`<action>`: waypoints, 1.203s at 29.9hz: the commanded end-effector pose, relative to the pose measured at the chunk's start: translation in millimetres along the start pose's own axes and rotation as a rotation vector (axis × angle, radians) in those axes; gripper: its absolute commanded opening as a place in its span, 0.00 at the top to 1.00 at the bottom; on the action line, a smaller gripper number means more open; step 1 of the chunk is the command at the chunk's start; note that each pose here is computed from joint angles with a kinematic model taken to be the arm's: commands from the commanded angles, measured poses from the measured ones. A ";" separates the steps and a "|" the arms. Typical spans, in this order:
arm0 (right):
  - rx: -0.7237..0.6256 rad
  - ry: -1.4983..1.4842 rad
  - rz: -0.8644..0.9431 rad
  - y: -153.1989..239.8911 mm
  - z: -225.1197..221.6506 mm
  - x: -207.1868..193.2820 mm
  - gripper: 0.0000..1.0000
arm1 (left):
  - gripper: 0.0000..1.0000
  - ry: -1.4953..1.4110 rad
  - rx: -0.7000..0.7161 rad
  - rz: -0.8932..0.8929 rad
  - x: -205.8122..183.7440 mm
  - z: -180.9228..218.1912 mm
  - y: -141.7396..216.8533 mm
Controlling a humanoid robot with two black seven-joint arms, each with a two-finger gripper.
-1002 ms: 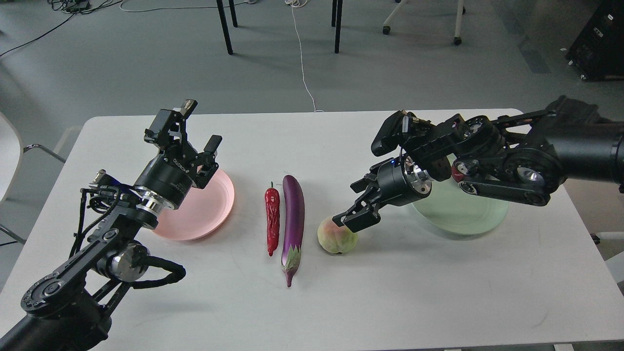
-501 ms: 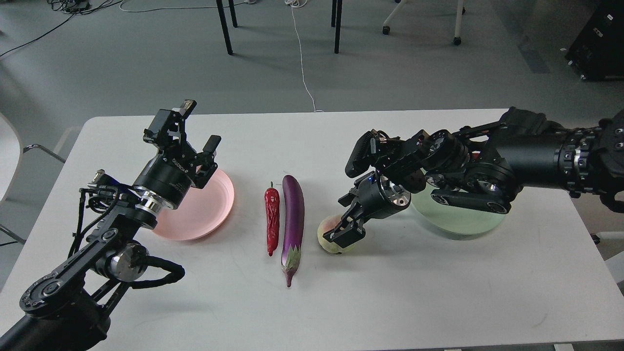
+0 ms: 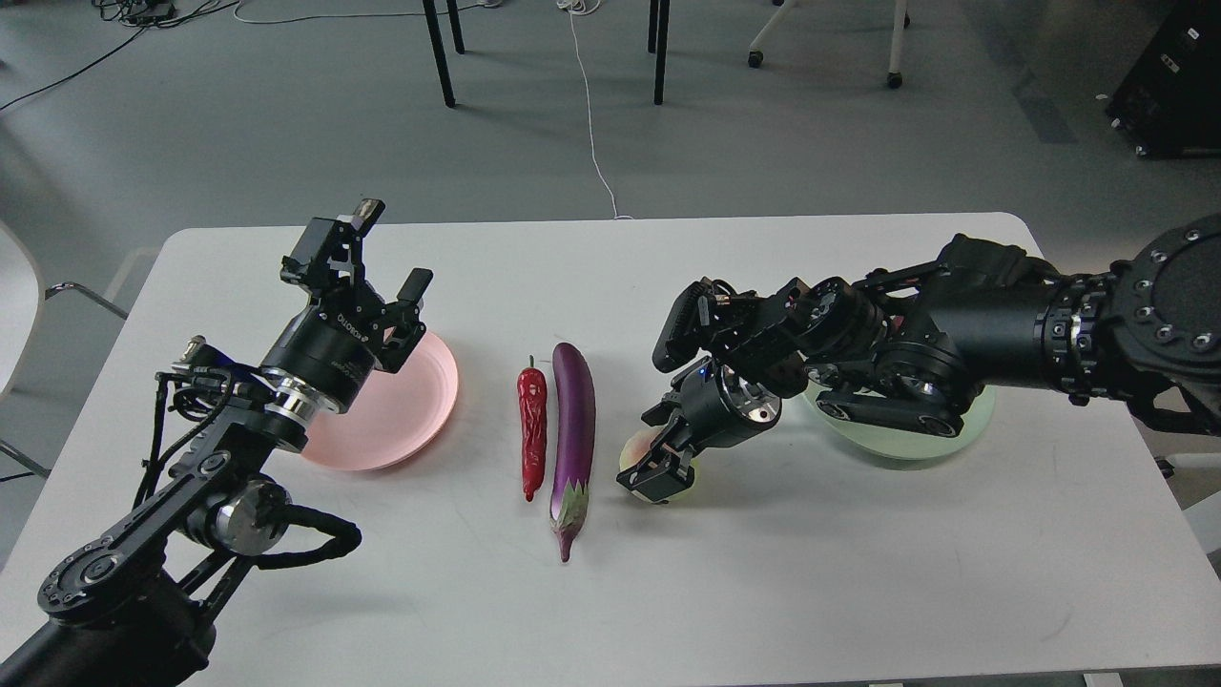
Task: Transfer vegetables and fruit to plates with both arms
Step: 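Carry the peach onto the green plate and release it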
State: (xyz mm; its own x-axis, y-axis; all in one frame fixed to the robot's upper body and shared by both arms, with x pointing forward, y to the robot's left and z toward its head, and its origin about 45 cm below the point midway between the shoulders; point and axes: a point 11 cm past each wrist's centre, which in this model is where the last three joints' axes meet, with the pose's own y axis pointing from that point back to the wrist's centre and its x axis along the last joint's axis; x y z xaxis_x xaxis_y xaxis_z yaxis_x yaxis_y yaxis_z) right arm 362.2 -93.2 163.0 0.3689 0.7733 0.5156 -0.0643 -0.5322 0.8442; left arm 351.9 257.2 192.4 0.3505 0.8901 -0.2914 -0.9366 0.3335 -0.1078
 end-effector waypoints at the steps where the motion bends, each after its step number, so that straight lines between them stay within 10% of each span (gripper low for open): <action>1: -0.006 -0.001 -0.002 2.3 2.2 -1.1 0.49 | 0.02 0.000 0.000 0.000 -0.1 -0.2 0.3; 17: -0.358 -0.141 0.088 162.9 107.0 -46.7 0.52 | 0.02 -0.003 0.001 -0.004 0.3 1.1 0.2; 29: -0.405 -0.265 0.043 161.8 118.6 -140.6 0.47 | 0.02 -0.004 -0.006 -0.021 -6.6 1.5 -1.5; 36: -0.413 -0.270 0.048 153.0 120.2 -158.4 0.06 | 0.02 -0.010 -0.004 -0.021 -5.9 2.1 -1.1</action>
State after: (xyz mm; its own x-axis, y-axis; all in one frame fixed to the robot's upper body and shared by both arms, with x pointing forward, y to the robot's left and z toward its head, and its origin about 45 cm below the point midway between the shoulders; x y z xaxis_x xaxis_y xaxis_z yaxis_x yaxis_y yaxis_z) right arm 406.4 -334.0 197.8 0.5795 0.6077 0.5430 -0.4228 -0.3454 0.8378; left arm 350.9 251.8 196.1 0.3706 0.8850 -0.2819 -0.9288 0.3512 -0.1185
